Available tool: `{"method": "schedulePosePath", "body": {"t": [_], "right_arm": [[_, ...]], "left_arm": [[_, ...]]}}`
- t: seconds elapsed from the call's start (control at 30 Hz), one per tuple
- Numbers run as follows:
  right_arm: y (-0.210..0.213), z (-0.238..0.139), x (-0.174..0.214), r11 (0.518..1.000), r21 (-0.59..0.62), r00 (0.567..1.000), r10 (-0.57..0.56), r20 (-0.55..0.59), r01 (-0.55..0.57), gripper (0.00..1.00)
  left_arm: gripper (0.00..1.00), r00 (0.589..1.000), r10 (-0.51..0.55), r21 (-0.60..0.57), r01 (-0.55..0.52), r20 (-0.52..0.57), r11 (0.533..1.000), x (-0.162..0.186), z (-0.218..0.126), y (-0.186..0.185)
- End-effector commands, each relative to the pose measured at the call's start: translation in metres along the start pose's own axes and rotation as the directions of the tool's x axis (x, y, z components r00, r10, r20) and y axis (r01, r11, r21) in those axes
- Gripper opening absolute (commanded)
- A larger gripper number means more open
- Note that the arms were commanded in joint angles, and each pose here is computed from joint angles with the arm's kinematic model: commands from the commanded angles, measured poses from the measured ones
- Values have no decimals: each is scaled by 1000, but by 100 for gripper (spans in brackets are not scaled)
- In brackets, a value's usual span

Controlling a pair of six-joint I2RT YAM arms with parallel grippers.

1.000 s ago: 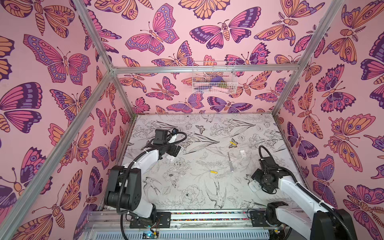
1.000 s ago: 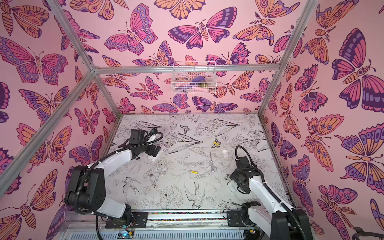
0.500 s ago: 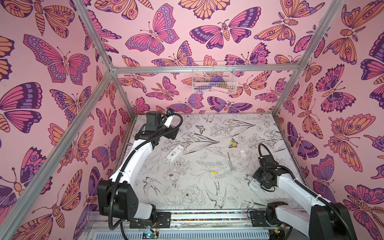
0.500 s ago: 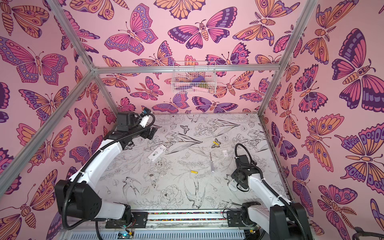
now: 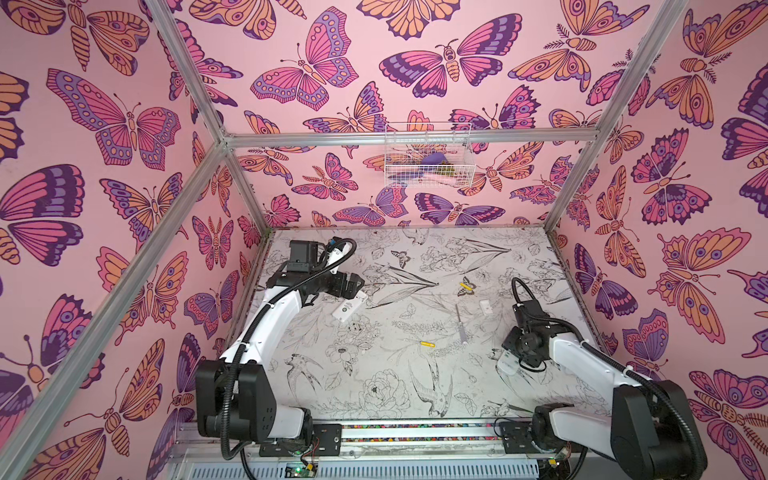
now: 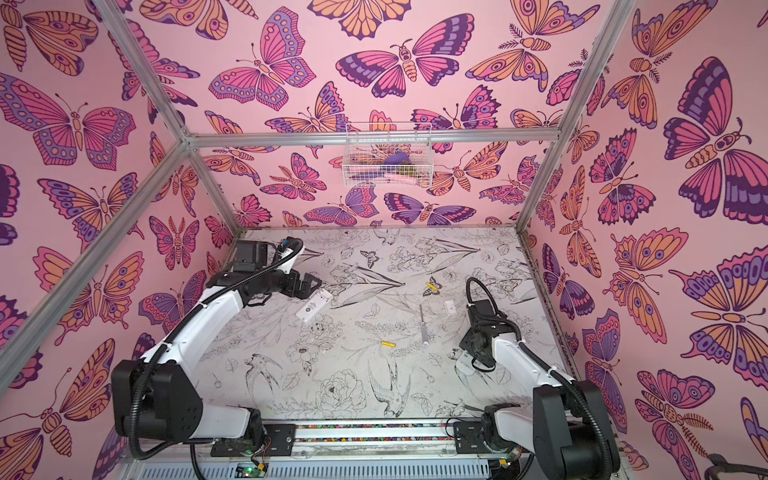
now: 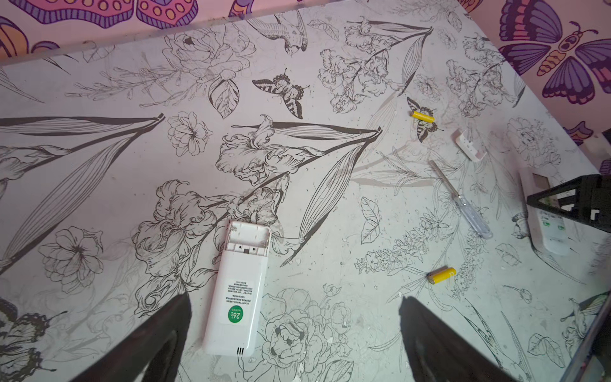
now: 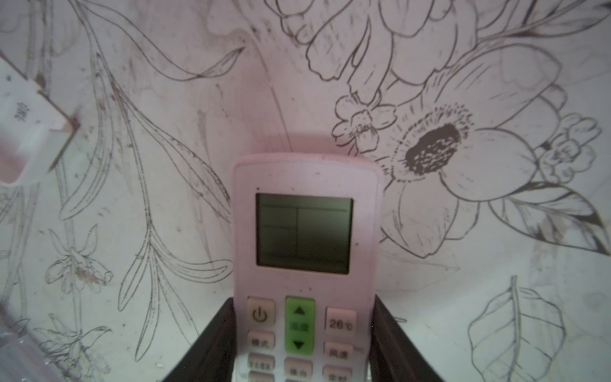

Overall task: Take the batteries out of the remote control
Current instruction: 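Lift the display remote with the right gripper while the left gripper rises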

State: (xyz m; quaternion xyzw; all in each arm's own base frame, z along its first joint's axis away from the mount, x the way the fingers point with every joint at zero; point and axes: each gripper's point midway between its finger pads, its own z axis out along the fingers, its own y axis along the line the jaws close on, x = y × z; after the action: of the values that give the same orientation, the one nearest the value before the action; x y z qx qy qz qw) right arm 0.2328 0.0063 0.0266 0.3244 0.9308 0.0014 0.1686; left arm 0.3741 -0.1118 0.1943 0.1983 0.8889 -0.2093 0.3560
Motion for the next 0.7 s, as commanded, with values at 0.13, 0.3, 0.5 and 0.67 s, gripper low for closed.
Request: {"method": "schedulePosePath", "body": {"t": [0.13,0.3,0.5,0.67], "right_arm": [[46,-40,-48,976,-127,979,-161,123,176,17],[94,-73,-72,902,-292,936,-253,244,320,12],[146,-112,-82,757,-416,849,-342,403,503,10],[183,-138,-72,593,-474,750,-406,522,651,4]], "left_arm": [[100,998,20,61,-23,57,998,-6,-11,-9],[100,994,56,78,-63,93,995,-19,-25,-16],[100,969,216,121,-230,122,966,-49,-53,-37],[100,904,368,156,-404,216,901,-84,-79,-58]]}}
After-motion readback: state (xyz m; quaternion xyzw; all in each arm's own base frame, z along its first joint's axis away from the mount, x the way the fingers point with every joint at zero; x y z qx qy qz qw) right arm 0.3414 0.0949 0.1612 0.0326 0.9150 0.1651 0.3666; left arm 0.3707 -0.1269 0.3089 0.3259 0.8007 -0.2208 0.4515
